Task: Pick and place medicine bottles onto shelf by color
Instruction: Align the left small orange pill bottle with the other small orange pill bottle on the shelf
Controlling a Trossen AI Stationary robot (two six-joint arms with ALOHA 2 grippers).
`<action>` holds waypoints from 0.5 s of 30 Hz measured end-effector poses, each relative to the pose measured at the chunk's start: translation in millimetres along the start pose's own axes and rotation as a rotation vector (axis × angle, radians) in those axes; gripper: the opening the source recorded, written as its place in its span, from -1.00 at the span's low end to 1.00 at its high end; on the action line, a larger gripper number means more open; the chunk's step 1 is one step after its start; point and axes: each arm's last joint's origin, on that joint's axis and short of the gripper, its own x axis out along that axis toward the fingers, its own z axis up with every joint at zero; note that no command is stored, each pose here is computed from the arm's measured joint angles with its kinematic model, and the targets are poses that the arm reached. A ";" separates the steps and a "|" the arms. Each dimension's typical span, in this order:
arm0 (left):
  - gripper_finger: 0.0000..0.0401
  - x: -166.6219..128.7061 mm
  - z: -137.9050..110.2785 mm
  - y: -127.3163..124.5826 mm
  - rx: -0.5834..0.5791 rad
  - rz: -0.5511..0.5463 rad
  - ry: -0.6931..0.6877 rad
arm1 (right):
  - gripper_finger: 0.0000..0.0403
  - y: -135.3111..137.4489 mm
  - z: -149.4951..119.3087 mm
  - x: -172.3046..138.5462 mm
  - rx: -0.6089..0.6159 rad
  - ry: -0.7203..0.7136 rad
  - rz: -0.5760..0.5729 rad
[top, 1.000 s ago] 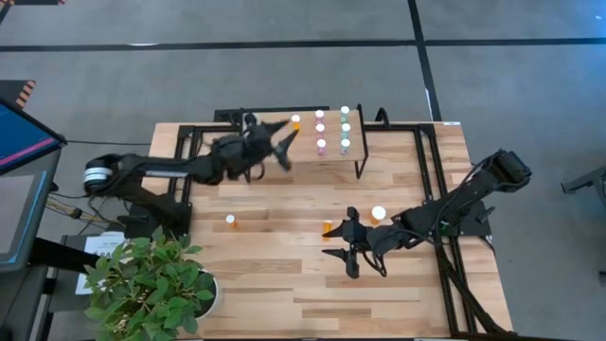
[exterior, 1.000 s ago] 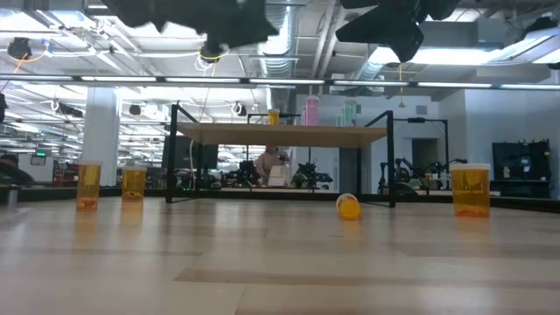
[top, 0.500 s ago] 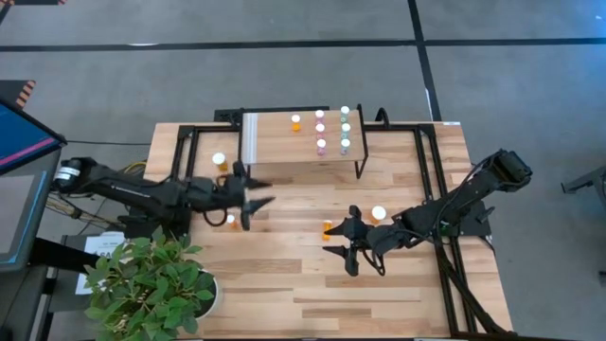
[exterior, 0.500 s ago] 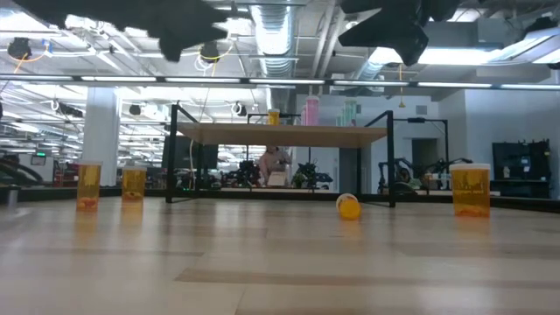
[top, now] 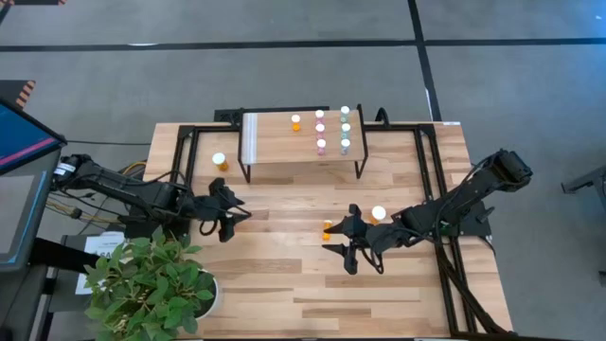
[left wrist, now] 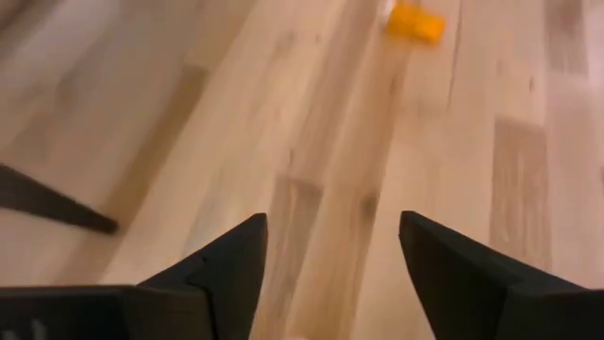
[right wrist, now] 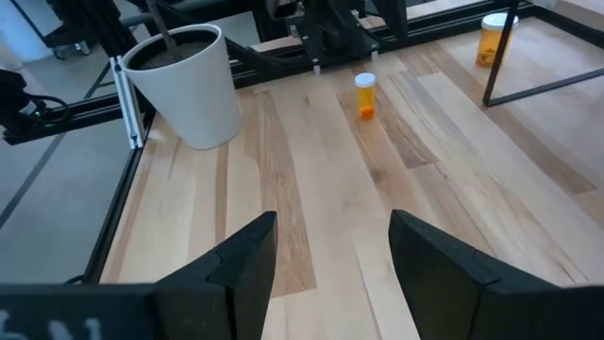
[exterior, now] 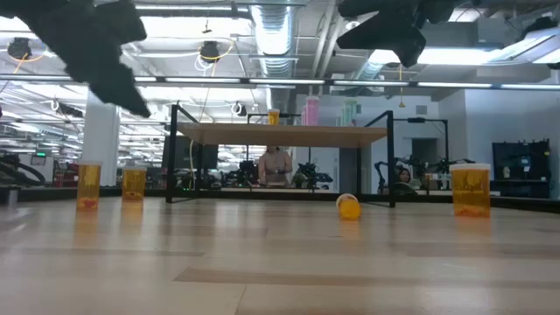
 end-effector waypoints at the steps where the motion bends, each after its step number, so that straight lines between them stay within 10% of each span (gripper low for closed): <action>1: 0.17 -1.2 -0.8 0.2 0.002 -0.010 0.028 | 0.11 0.0 0.0 0.0 0.000 0.000 0.000; 15: 0.31 -4.2 -18.3 6.5 -0.028 0.028 0.306 | 0.11 -0.3 -0.5 0.1 -0.005 0.003 -0.002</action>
